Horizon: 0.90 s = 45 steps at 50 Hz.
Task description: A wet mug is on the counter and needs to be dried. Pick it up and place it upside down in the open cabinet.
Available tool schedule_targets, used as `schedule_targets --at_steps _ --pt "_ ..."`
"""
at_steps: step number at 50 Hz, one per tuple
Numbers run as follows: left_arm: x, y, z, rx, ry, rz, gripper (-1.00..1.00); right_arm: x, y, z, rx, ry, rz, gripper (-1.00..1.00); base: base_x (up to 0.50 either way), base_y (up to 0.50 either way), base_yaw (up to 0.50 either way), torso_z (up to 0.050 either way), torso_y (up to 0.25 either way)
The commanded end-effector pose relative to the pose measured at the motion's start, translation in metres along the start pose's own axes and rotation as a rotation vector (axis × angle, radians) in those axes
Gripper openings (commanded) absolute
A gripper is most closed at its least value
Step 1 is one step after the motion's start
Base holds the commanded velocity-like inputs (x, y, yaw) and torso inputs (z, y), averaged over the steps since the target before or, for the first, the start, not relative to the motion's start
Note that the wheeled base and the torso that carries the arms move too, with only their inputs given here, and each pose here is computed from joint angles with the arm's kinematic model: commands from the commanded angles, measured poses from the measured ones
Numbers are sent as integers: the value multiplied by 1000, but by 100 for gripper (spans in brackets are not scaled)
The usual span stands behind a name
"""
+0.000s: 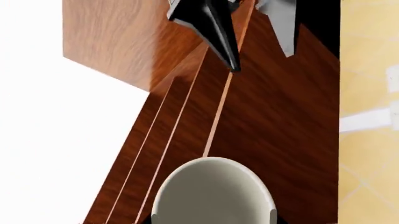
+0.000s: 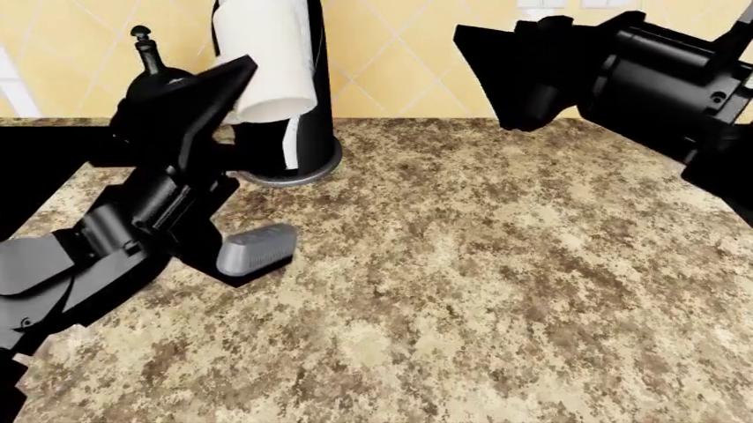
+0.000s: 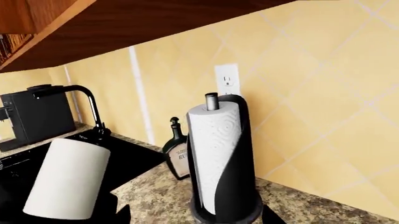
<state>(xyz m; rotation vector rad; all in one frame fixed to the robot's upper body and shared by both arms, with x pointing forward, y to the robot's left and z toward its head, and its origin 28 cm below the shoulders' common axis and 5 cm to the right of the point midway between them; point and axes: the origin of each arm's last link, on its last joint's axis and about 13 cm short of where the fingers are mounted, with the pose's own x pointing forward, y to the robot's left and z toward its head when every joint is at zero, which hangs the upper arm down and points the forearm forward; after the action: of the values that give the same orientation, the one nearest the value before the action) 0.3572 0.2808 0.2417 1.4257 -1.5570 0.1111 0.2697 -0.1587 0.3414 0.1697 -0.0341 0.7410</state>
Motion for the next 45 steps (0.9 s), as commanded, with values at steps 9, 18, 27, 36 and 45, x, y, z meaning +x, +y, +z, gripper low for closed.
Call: schedule_targets --at_steps 9,18,27,36,45 --pt "5 -2 -13 121 -112 101 -100 -16 41 -2 146 77 275 100 0 0 0 0 1" --pt "2 -3 -13 134 -154 123 -100 -23 40 10 116 57 305 100 0 0 0 0 0" --pt "2 -3 -10 136 -195 171 -100 -25 37 17 126 26 309 100 0 0 0 0 0" --pt "4 3 -4 116 -216 227 -100 -21 36 16 134 4 301 100 0 0 0 0 1" --pt "7 5 -5 116 -210 242 -100 -19 37 8 145 24 301 100 0 0 0 0 0"
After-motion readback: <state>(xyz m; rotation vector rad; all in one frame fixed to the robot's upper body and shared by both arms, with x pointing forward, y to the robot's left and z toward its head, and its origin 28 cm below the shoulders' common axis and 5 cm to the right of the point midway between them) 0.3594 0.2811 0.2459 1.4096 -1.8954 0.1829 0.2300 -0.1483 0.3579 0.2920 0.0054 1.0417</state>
